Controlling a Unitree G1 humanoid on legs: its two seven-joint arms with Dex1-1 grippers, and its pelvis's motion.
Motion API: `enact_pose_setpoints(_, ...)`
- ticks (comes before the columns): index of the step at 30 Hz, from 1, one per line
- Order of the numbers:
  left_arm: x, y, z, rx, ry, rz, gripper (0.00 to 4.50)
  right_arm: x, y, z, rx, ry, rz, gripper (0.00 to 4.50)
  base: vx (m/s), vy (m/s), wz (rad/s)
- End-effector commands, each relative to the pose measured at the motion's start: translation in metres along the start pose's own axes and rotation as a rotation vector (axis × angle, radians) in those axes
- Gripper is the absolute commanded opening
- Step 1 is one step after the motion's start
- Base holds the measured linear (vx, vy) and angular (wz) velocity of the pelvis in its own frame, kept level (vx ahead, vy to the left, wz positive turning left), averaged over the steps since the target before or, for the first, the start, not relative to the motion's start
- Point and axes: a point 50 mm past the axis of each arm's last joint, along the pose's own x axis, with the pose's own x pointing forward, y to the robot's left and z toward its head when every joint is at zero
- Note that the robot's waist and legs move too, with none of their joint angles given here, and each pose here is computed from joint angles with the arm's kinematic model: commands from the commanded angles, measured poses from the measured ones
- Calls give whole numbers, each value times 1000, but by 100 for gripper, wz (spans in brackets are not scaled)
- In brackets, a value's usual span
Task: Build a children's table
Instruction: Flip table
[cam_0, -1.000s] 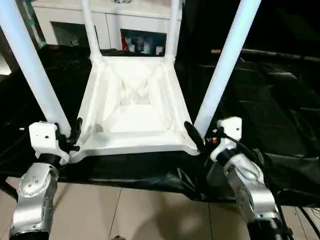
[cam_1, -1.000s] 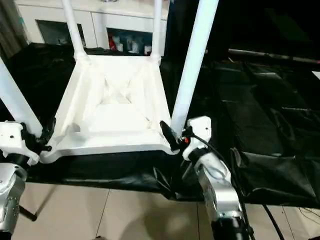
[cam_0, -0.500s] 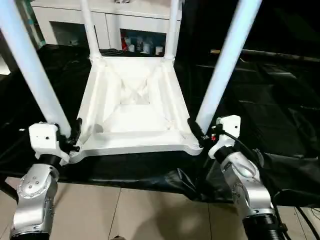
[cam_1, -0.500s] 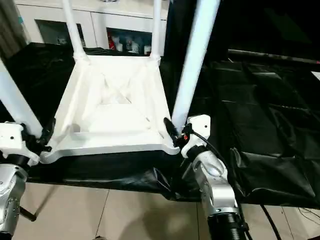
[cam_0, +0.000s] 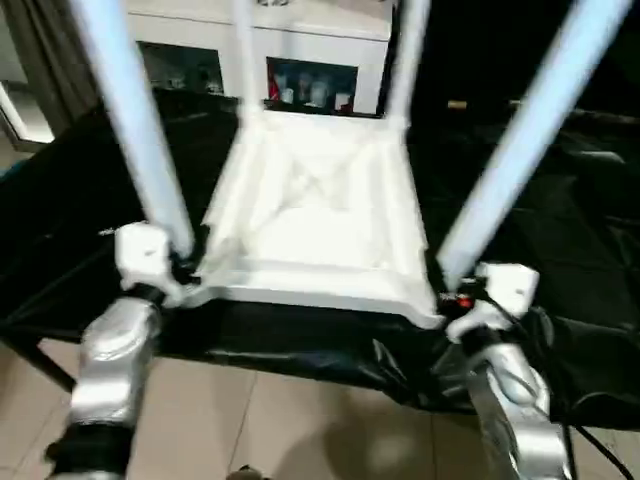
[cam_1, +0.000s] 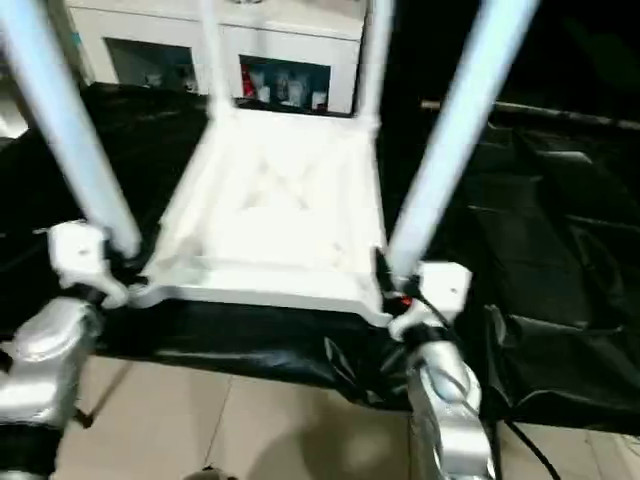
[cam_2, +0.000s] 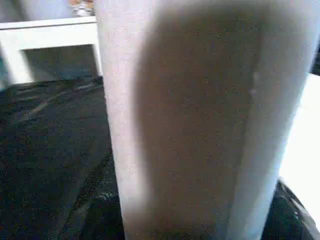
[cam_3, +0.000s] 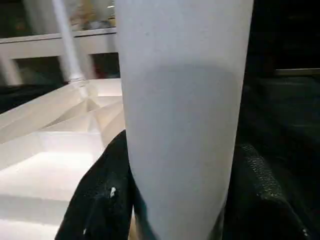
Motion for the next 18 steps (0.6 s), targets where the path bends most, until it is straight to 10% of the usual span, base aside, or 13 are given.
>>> enact_pose_setpoints(1, 11, -9, 7, 42, -26, -51, 199, -4, -21, 5, -14, -14, -107, 187, 0, 0, 0)
enact_pose_setpoints(12, 10, -4, -1, 30, -5, 15, 199, 37, -11, 10, -99, 40, 128, 186, 0, 0, 0)
enact_pose_setpoints(18, 10, -7, -2, 17, -8, 20, 199, 33, -13, 17, -63, 0, 123, 272, 0, 0, 0)
